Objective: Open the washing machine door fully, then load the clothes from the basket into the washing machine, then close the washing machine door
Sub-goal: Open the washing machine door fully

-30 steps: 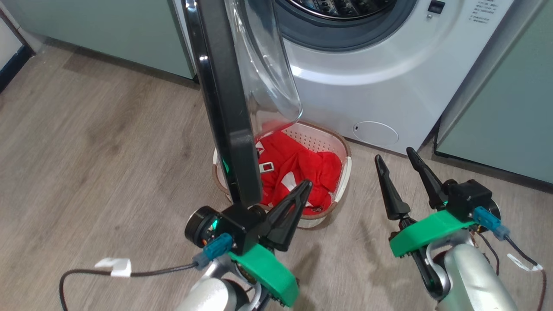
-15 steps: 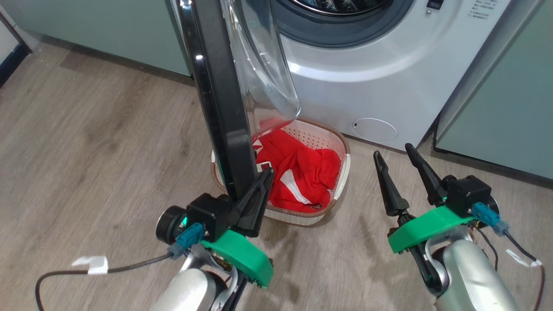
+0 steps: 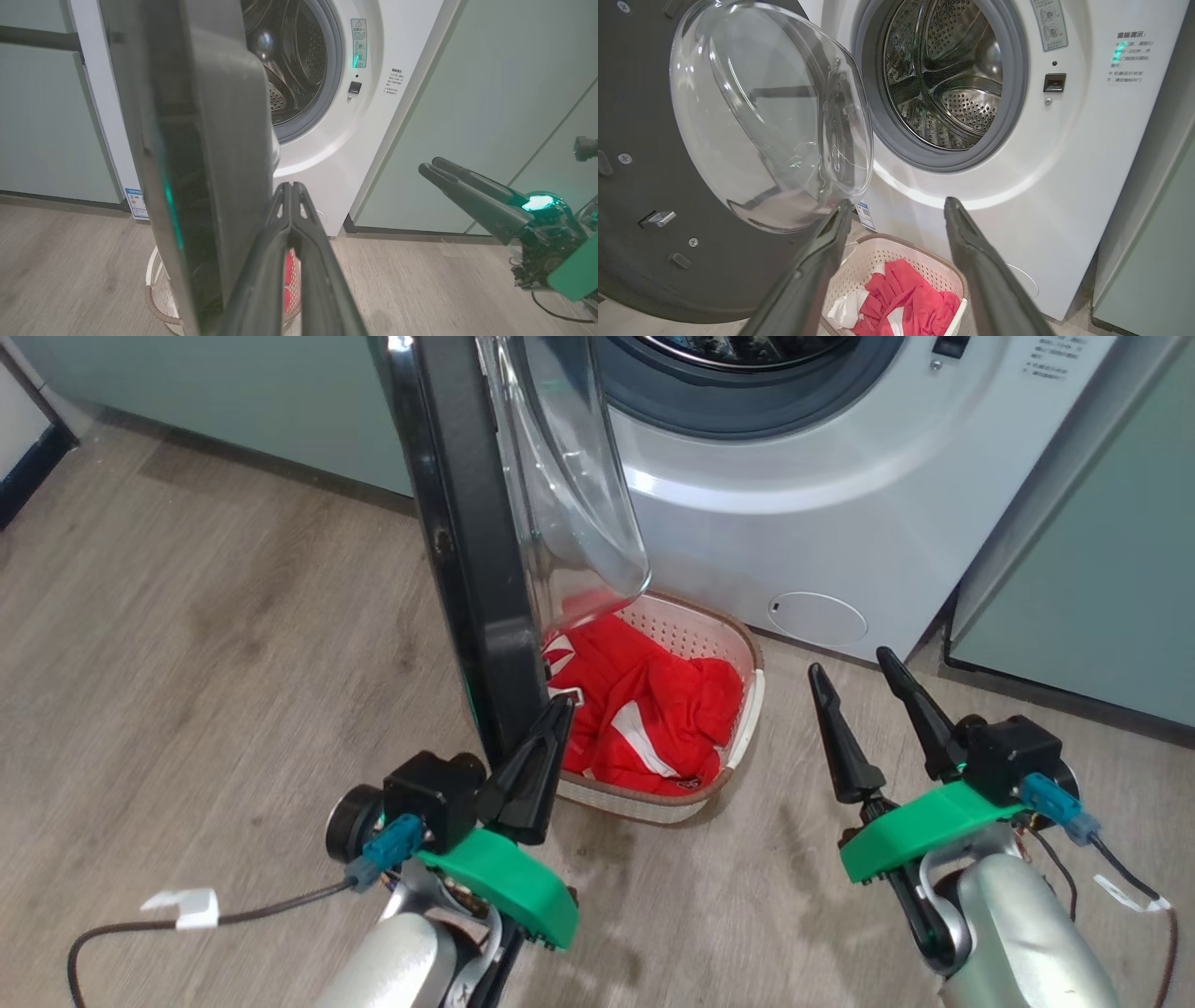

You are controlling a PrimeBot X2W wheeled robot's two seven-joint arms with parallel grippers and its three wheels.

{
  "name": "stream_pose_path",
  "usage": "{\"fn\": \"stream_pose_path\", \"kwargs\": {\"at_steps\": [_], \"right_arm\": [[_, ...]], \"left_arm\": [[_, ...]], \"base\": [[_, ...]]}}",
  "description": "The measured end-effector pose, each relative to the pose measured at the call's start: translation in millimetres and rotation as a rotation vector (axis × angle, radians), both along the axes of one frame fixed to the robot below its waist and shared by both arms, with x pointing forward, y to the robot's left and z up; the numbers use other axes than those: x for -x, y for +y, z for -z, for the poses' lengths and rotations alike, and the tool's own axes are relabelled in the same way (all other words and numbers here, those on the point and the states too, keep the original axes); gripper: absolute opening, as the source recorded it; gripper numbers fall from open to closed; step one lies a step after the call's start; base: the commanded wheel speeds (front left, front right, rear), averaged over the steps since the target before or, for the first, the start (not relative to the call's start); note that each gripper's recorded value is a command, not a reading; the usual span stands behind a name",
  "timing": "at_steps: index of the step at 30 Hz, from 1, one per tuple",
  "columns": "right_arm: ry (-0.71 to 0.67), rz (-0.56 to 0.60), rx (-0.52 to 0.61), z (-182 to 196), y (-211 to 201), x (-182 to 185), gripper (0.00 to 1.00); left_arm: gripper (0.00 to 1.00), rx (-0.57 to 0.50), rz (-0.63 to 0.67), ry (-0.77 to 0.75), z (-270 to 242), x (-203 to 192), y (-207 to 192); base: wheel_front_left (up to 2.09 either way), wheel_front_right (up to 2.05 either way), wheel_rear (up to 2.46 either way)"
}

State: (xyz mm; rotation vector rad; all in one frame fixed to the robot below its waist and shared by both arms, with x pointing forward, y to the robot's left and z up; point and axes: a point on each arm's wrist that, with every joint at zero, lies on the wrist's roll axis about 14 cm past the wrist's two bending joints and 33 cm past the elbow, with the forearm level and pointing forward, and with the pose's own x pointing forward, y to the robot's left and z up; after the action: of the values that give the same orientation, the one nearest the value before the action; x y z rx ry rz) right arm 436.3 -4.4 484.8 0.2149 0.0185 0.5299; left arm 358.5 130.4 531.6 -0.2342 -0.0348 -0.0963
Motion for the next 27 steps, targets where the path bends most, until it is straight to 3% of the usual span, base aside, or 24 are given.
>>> {"fn": "stream_pose_path", "kwargs": {"at_steps": [27], "right_arm": [[-0.013, -0.048, -0.006, -6, 20, 0, 1.00]], "left_arm": [[0.00, 0.006, -0.313, 0.057, 20, 34, 91]], "base": [[0.00, 0.00, 0.00]]}}
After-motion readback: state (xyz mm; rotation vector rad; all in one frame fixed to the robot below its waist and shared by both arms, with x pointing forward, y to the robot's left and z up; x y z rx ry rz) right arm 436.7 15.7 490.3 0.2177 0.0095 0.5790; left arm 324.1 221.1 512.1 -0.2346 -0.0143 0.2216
